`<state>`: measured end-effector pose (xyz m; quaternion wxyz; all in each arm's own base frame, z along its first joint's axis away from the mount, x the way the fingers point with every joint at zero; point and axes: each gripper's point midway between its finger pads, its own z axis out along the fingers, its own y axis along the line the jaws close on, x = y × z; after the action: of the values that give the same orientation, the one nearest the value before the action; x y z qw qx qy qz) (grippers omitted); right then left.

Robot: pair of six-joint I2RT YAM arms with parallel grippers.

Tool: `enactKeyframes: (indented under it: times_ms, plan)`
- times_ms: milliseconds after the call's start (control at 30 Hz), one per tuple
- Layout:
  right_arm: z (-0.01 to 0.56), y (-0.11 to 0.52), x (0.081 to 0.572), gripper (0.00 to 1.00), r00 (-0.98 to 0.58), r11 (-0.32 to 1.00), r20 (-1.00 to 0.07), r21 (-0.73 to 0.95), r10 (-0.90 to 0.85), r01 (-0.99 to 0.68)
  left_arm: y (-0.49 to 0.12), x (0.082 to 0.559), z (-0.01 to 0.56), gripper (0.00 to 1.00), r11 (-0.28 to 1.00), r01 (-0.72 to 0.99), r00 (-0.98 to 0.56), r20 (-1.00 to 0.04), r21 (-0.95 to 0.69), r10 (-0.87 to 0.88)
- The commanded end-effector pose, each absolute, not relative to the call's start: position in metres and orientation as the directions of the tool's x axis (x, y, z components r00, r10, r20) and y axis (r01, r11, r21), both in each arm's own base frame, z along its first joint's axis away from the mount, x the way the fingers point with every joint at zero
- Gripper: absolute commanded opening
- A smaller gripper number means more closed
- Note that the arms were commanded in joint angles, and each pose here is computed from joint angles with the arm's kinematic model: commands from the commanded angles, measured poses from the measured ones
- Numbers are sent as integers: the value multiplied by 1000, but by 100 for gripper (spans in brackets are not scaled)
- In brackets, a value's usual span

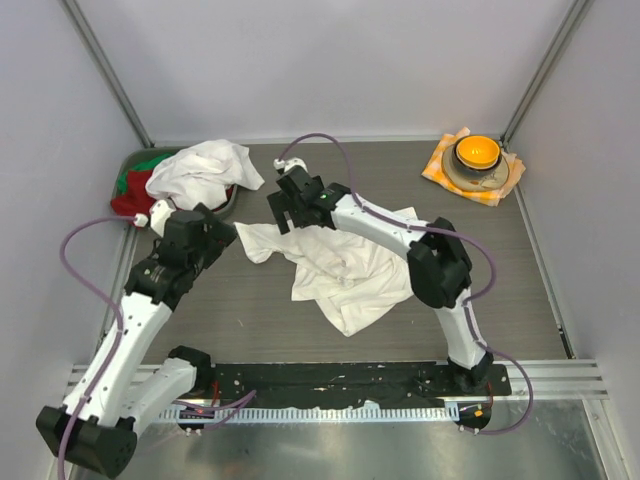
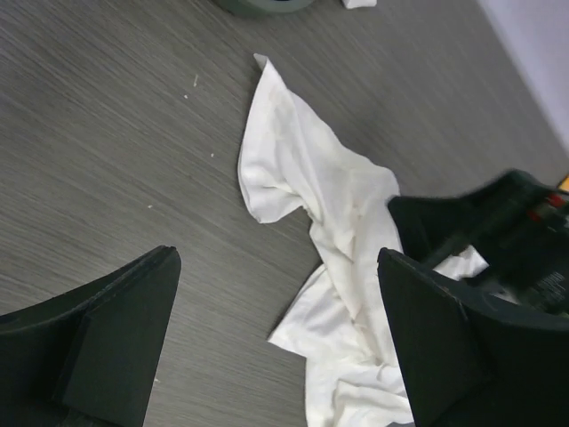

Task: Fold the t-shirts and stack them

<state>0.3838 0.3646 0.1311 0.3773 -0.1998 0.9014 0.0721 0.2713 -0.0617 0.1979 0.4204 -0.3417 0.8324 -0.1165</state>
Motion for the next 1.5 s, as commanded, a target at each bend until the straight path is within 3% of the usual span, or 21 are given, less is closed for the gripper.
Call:
enactKeyframes:
  times_ms: [0, 133, 467, 800, 867, 1067, 1100, 1167, 1200, 1267, 1467]
  plan:
    - [158, 417, 412, 98, -543, 848, -785, 43, -299, -529, -59, 255, 202, 98, 661, -495, -365, -555, -564, -747]
    - [156, 456, 425, 98, -527, 804, -802, 104, -280, -585, -65, 237, 184, 96, 639, -503, -400, -499, -582, -769]
    - [119, 531, 399, 95, -533, 650, -785, 231, -314, -724, -49, 212, 176, 95, 628, -532, -365, -516, -568, -775]
    - [76, 555, 395, 88, -533, 618, -783, 253, -322, -744, -46, 207, 183, 95, 632, -526, -358, -526, -569, -772]
    - [71, 554, 398, 83, -533, 628, -783, 246, -320, -738, -45, 206, 183, 95, 632, -525, -358, -526, -570, -772]
    - [58, 547, 403, 57, -523, 657, -781, 200, -341, -727, -46, 207, 185, 95, 639, -515, -361, -532, -572, -766]
    - [59, 545, 407, 45, -518, 671, -786, 184, -338, -718, -46, 208, 184, 95, 640, -515, -363, -531, -570, -765]
    - [57, 540, 410, 34, -507, 684, -787, 154, -352, -713, -49, 210, 183, 95, 642, -506, -366, -530, -576, -765]
    - [57, 534, 417, 21, -499, 713, -793, 119, -351, -691, -50, 211, 178, 95, 646, -509, -379, -526, -569, -761]
    - [53, 525, 422, 4, -491, 741, -792, 74, -363, -668, -51, 211, 165, 95, 657, -519, -402, -522, -547, -752]
    - [80, 487, 445, 1, -437, 832, -822, -78, -365, -549, -68, 221, 132, 93, 683, -492, -475, -491, -541, -731]
